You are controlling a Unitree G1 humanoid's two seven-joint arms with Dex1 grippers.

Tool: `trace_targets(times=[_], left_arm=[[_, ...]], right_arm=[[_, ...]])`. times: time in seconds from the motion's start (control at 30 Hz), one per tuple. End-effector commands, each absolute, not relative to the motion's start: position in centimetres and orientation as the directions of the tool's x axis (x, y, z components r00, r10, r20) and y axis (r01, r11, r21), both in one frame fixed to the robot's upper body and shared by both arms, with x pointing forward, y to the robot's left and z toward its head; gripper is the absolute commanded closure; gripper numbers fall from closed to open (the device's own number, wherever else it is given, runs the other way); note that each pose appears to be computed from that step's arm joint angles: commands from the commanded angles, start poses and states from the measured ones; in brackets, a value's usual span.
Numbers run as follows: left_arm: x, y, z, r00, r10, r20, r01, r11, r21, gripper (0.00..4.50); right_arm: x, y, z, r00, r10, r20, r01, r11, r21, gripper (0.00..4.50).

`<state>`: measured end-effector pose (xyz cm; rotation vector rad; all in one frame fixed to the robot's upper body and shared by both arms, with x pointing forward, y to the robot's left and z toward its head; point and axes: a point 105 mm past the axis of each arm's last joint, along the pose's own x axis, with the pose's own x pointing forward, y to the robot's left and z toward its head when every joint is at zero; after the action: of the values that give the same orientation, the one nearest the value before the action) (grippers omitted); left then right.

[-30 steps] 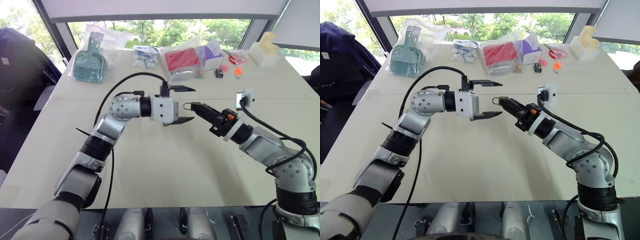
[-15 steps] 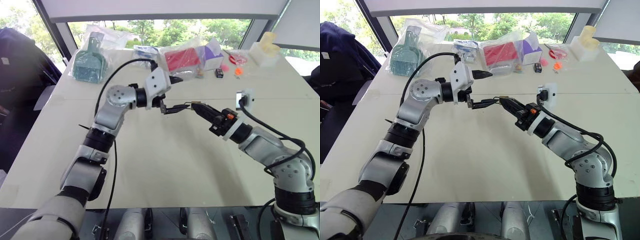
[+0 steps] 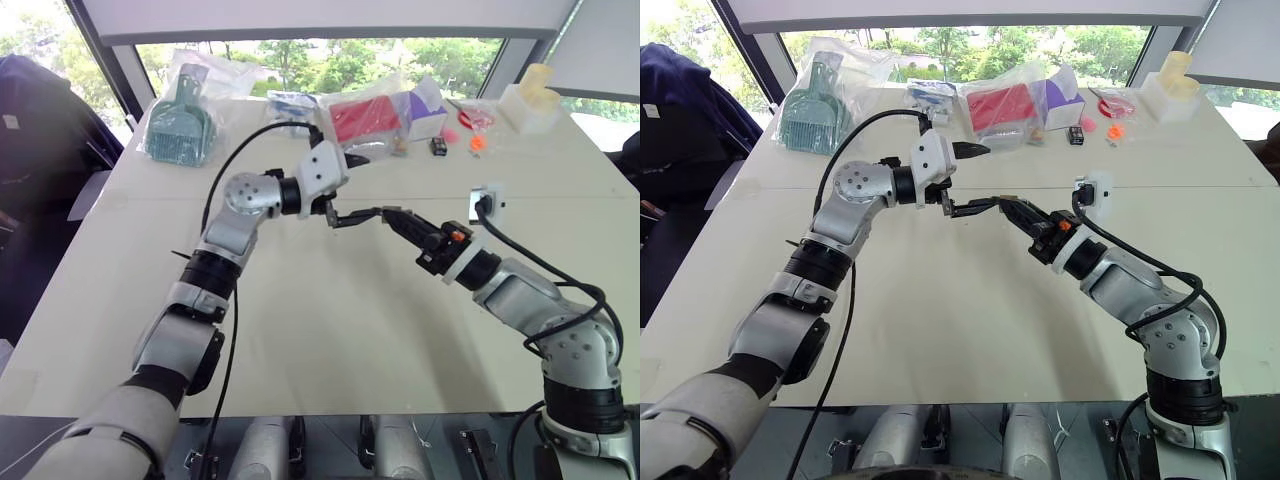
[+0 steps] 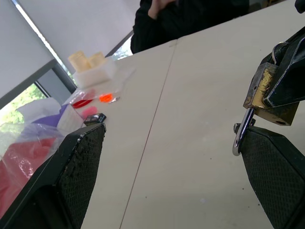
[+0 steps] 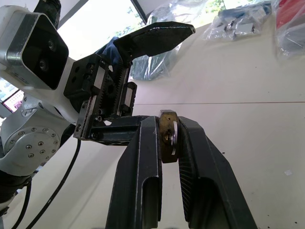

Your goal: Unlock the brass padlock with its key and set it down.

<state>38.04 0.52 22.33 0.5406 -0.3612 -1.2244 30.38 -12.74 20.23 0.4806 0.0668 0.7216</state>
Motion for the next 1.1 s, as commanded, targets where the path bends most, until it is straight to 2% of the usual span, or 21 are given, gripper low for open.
trace_targets(times=[0.03,0.23,0.47,1.1], left_arm=[[38.1,0.2,24.3,0.316,-0.948,0.037,0.756,0.275,0.595,0.03],[36.7,0.9,23.8,0.226,-0.974,-0.018,0.826,0.182,0.534,0.03],[36.0,1.5,23.5,0.203,-0.978,-0.055,0.848,0.148,0.508,0.03],[38.4,0.3,24.3,0.3,-0.954,0.001,0.788,0.248,0.564,0.03]], right_arm=[[28.7,-11.0,22.1,0.68,0.71,0.181,-0.709,0.576,0.405,4.5],[29.3,-11.7,22.1,0.714,0.677,0.179,-0.681,0.612,0.402,4.5],[29.6,-11.8,22.2,0.717,0.673,0.18,-0.679,0.617,0.397,4.5],[28.6,-10.7,21.9,0.68,0.712,0.173,-0.707,0.576,0.411,4.5]])
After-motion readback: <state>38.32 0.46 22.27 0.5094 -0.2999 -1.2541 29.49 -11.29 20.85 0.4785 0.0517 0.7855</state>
